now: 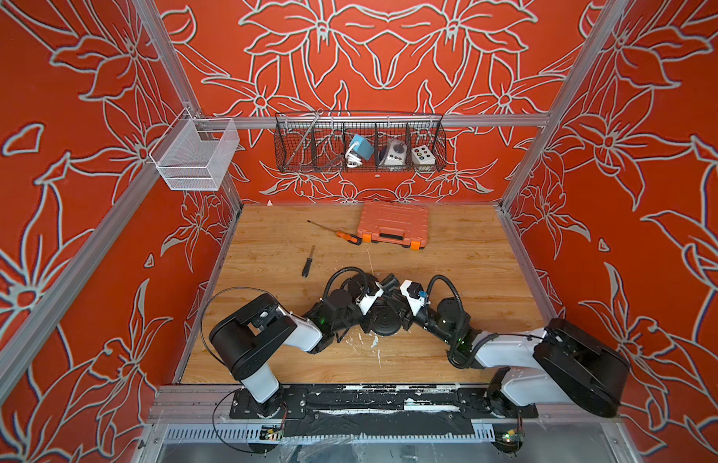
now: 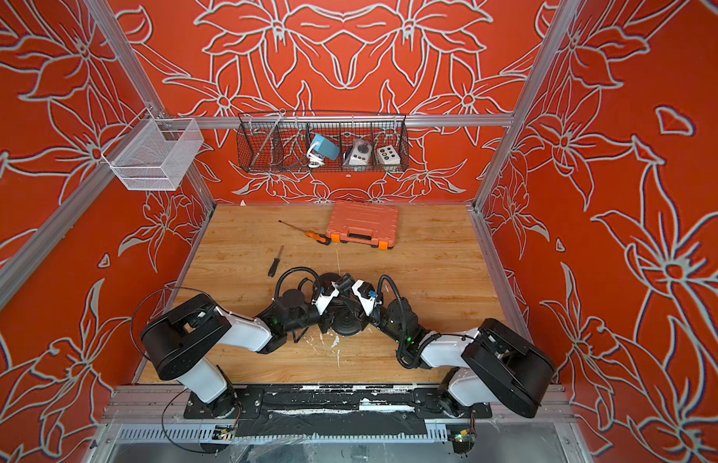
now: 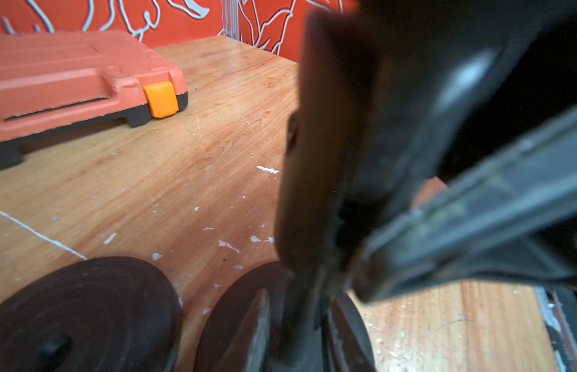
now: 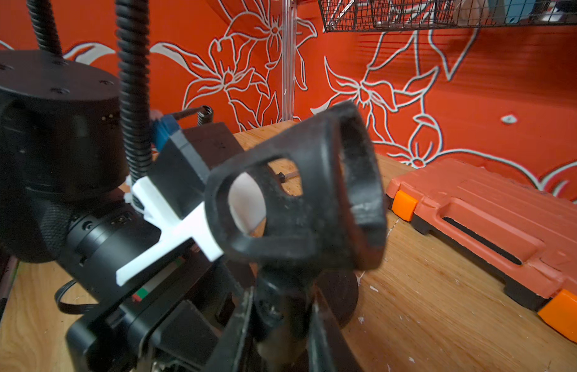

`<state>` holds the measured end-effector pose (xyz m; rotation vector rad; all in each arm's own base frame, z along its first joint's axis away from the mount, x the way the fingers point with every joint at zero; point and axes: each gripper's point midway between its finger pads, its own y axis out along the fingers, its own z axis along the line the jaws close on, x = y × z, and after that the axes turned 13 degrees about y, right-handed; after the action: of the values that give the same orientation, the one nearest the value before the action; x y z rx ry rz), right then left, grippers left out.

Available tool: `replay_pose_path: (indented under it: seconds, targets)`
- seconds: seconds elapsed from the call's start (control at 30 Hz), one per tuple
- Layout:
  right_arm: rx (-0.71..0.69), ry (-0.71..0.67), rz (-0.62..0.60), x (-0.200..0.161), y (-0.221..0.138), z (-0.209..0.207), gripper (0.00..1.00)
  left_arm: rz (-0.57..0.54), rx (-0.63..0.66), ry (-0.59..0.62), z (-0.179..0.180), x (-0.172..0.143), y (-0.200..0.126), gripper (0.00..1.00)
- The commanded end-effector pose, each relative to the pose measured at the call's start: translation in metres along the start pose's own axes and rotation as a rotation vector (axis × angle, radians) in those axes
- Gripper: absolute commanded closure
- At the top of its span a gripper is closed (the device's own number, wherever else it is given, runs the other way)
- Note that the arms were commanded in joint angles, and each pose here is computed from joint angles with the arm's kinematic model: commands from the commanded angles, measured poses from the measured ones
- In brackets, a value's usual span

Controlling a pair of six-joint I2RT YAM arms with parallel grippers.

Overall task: Assemble a microphone stand
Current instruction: Hold the microphone stand pole at the microphone stand base.

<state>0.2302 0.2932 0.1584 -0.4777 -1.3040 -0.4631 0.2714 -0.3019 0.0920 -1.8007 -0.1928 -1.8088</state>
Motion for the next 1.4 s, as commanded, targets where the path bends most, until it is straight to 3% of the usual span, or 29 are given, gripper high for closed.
replay_pose_path:
  seconds: [0.0,0.1,0.33,0.63,0.8,1.1,1.37]
  targets:
    - [-0.065,-0.058,0.173,-0.058,-0.01,-0.009,1.0,-0.024,0.171,-0.018,0.041,0.005,-0.009,0.66]
    - [-0.127,-0.09,0.175,-0.06,-0.007,-0.008,1.0,-0.042,0.169,-0.015,0.041,0.009,-0.009,0.61]
    - [-0.327,-0.122,0.154,-0.057,-0.011,-0.007,1.0,-0.077,0.164,0.007,0.041,0.023,-0.011,0.61]
    - [-0.454,-0.138,0.142,-0.063,-0.011,-0.004,1.0,-0.131,0.148,0.005,0.041,0.04,-0.008,0.59]
    - [-0.407,-0.125,0.122,-0.062,-0.011,0.002,1.0,-0.173,0.109,0.013,0.036,0.052,-0.007,0.61]
    - [-0.258,-0.049,0.161,-0.075,-0.013,0.007,1.0,-0.208,0.056,0.027,0.028,0.052,-0.001,0.73]
    - [-0.216,-0.016,0.195,-0.075,-0.018,0.003,1.0,-0.212,0.045,0.049,0.026,0.049,0.004,0.84]
